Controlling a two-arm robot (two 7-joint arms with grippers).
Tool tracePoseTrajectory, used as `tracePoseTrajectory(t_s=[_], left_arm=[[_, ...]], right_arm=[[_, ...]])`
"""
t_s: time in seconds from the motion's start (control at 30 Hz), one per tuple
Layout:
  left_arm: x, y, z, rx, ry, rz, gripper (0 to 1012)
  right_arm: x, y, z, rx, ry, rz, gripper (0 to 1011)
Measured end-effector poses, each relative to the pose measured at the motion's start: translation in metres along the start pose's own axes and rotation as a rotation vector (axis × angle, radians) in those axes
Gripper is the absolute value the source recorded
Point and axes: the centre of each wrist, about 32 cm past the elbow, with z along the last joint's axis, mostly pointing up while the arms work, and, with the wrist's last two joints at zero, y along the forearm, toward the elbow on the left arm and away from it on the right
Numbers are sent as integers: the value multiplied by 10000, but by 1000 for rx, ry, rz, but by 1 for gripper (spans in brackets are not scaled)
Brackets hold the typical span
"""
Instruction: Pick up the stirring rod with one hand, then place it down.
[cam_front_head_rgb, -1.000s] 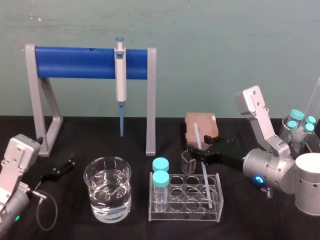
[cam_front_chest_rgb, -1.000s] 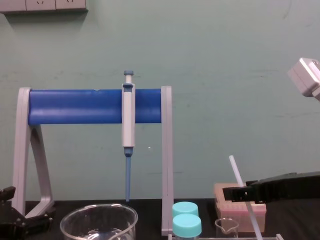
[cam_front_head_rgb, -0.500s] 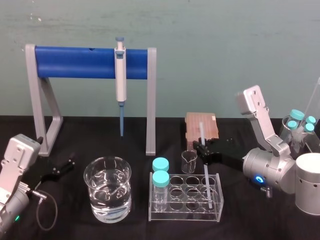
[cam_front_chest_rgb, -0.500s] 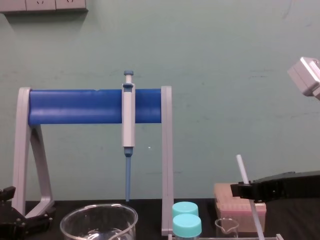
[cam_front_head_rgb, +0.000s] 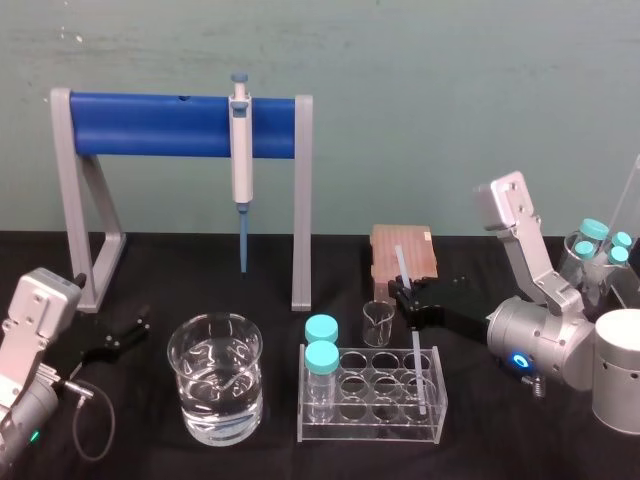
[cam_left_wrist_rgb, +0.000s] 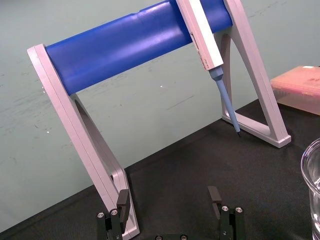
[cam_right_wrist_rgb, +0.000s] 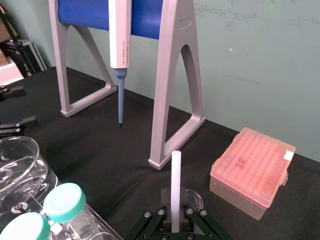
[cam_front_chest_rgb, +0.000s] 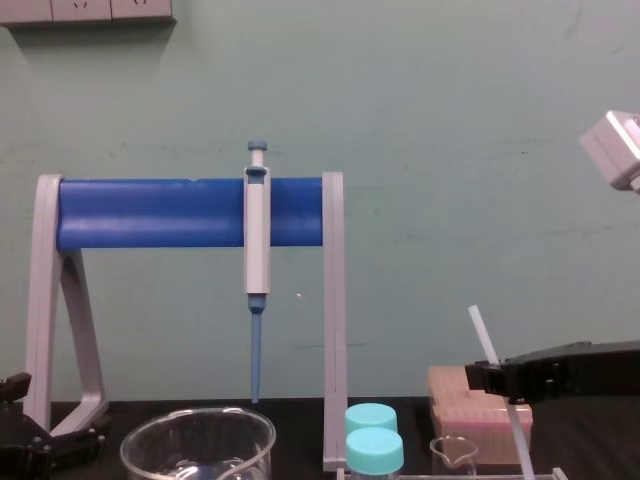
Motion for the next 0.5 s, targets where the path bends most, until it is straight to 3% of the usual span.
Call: tracePoseTrajectory(t_s=[0.5], left_arm=[[0, 0, 0, 0, 0, 0, 1005]], right_arm=[[-50, -119, -6, 49, 48, 6, 79]])
